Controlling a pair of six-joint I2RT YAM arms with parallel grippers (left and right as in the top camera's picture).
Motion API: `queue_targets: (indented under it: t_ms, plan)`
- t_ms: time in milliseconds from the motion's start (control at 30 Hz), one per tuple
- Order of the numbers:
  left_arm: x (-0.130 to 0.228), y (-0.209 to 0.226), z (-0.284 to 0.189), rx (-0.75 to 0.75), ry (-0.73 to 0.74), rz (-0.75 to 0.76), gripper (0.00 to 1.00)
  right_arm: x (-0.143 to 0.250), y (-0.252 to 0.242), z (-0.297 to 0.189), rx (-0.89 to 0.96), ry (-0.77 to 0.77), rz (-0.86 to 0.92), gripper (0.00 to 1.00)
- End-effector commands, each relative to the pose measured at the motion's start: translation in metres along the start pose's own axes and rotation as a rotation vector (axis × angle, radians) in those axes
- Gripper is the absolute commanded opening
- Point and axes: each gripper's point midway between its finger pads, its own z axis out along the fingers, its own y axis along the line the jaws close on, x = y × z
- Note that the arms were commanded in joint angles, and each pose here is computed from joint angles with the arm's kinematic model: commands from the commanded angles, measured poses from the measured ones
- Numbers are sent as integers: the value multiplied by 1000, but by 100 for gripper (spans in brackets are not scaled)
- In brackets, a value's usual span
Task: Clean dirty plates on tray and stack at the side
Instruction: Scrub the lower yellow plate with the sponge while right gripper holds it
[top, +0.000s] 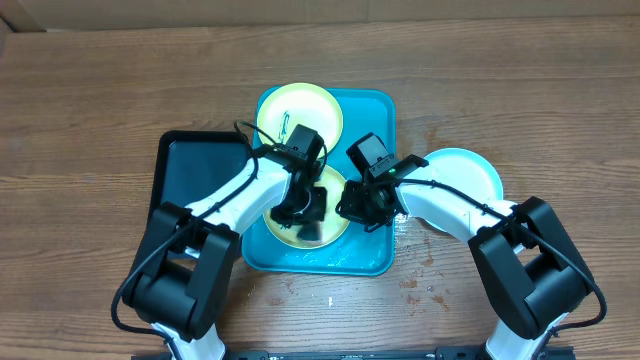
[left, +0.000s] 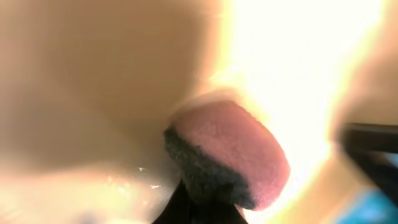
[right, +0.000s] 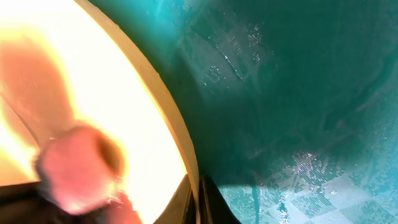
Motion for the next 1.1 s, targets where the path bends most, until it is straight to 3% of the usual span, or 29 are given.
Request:
queue_targets:
  t_ms: [0, 133, 300, 567, 733, 900, 1067]
  plan:
    - [-6, 104, -18, -573, -118, -116, 4, 5, -19, 9, 66, 9, 17, 4]
    - [-18, 125, -35, -723, -201, -116, 4, 4, -19, 9, 64, 7, 17, 4]
    - [-19, 119, -34, -691, -195, -116, 4, 4, -19, 9, 65, 7, 17, 4]
    - [-22, 51, -19, -294, -99, -131, 4, 4, -19, 9, 66, 7, 17, 4]
    - [-37, 16, -60, -94, -104, -92, 4, 5, -19, 9, 67, 10, 18, 4]
    - [-46, 45, -117, -117, -186, -139, 4, 5, -19, 9, 68, 10, 18, 4]
    - [-40, 127, -143, -336, -223, -294, 4, 5, -19, 9, 67, 10, 18, 4]
